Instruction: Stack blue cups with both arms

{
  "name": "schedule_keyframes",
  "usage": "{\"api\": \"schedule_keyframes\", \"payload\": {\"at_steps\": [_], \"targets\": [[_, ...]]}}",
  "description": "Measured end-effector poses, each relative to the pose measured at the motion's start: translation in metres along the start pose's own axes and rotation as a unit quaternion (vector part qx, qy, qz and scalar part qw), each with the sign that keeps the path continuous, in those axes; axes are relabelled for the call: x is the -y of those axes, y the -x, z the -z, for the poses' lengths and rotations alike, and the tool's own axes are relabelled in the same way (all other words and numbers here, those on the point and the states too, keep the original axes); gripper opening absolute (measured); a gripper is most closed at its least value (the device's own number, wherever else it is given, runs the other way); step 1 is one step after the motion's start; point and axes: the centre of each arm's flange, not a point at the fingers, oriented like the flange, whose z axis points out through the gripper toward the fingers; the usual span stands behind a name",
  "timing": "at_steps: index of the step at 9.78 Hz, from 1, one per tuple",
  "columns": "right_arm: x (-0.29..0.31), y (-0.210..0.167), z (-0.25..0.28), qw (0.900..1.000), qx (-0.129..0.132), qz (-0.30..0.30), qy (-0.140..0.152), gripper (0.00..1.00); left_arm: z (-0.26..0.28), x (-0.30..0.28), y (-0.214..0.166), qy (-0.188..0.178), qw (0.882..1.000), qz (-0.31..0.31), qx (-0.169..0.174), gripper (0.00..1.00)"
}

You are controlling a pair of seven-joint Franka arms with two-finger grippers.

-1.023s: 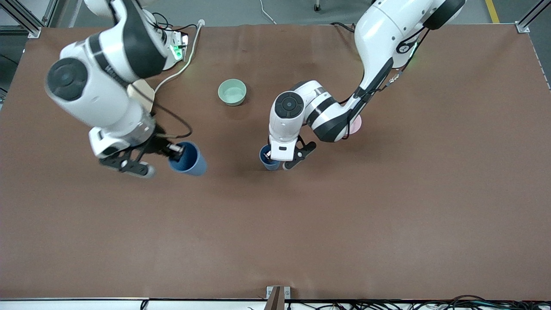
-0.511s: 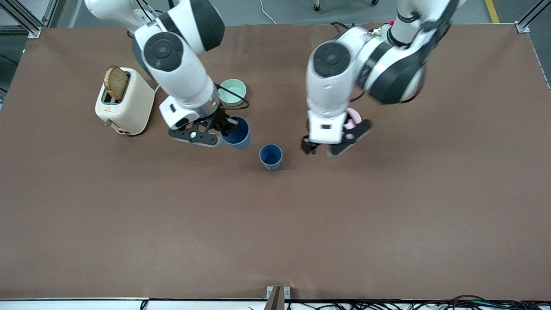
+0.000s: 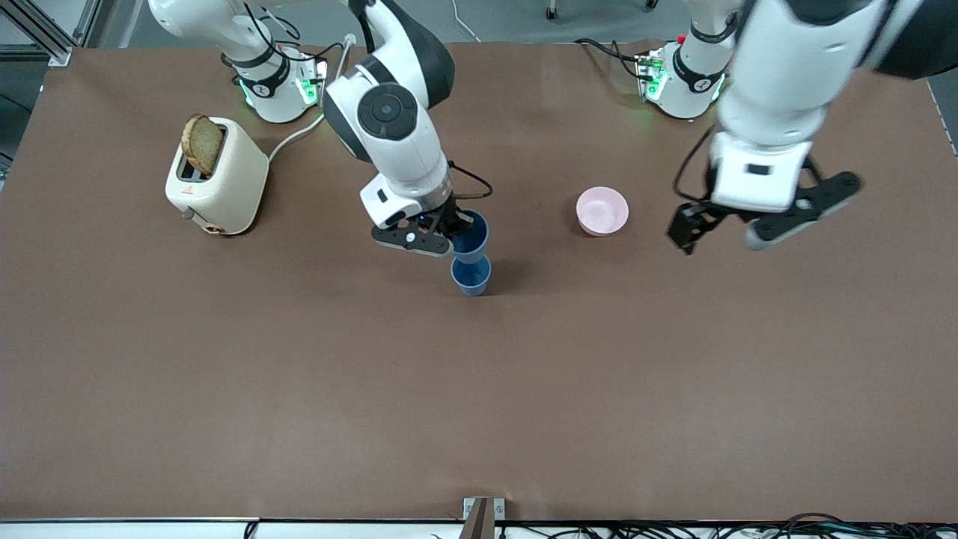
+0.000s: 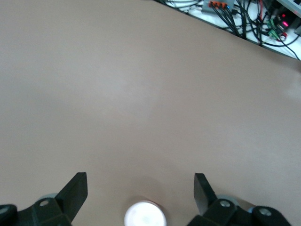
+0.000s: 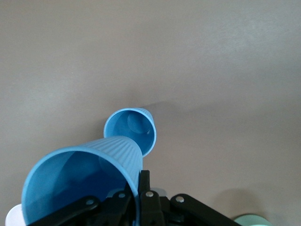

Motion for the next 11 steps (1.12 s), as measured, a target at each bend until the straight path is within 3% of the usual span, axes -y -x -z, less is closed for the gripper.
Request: {"api": "schedule_keyframes", "payload": {"at_steps": [5,7,11], "targets": [[0.003,-0.006,-0.044,1.000,-0.006,0.004,0.015,0.04,0.017,0.111,-0.044,0.016,0.994,-0.101,0.033,1.00],[0.003,-0.007,-0.051,1.000,-0.007,0.004,0.018,0.04,0.026,0.154,-0.039,0.049,0.982,-0.169,0.065,1.00],[0.003,-0.010,-0.060,1.000,-0.011,0.005,0.020,0.05,0.006,0.134,-0.020,0.065,0.970,-0.223,0.068,1.00]]}}
